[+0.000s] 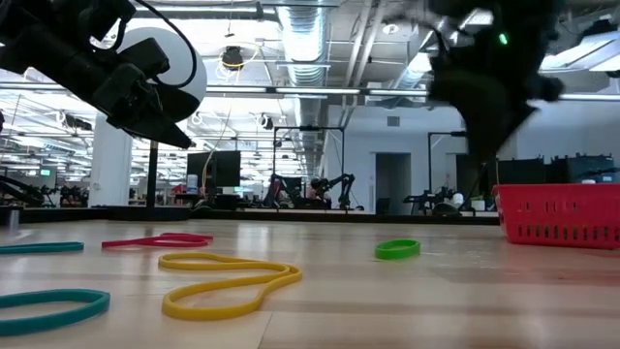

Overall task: Pick and place rubber bands into bin
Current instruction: Put the green rubber band into the basket

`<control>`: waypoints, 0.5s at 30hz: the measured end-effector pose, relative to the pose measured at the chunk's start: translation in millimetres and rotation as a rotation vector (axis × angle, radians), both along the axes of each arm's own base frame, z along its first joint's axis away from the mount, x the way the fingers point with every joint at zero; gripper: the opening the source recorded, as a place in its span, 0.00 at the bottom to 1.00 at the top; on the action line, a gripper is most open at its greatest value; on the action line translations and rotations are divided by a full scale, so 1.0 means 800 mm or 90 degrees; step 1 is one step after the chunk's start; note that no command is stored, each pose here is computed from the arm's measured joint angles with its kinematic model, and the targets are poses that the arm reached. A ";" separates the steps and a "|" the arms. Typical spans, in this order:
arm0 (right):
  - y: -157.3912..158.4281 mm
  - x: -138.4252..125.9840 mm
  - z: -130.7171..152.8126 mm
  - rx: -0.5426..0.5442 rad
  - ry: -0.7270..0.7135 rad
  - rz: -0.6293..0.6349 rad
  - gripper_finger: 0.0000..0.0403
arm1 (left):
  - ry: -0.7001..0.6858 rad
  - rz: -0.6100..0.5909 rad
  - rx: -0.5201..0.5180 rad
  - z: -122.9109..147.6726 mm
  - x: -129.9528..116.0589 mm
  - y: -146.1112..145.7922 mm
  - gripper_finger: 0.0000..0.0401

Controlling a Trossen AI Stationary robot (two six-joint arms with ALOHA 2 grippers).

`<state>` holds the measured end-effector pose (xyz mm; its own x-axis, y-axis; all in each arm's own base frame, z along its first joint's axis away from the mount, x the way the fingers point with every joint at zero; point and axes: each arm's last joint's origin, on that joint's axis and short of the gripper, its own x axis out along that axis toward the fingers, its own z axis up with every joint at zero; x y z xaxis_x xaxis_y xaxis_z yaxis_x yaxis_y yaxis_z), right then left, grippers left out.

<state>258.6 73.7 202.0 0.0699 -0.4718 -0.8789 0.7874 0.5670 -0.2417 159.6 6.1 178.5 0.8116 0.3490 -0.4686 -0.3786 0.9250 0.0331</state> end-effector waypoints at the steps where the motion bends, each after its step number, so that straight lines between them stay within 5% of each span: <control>1: 0.003 0.006 0.007 -0.006 -0.016 0.024 0.29 | 0.000 0.000 0.000 0.000 0.000 0.000 0.23; 5: 0.020 0.028 0.020 -0.013 -0.083 0.157 0.29 | 0.000 0.000 0.000 0.000 0.000 0.000 0.23; 10: 0.040 0.061 0.013 0.086 -0.149 0.331 0.29 | 0.000 0.000 -0.001 0.000 0.000 0.000 0.23; 15: 0.044 0.086 -0.018 0.155 -0.138 0.400 0.29 | 0.000 0.000 -0.001 0.000 0.000 0.000 0.23</control>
<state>327.0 108.6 187.3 0.4495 -0.0761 -0.8900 0.3092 0.9480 0.0751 159.6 6.1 178.4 0.8111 0.3488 -0.4695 -0.3791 0.9248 0.0321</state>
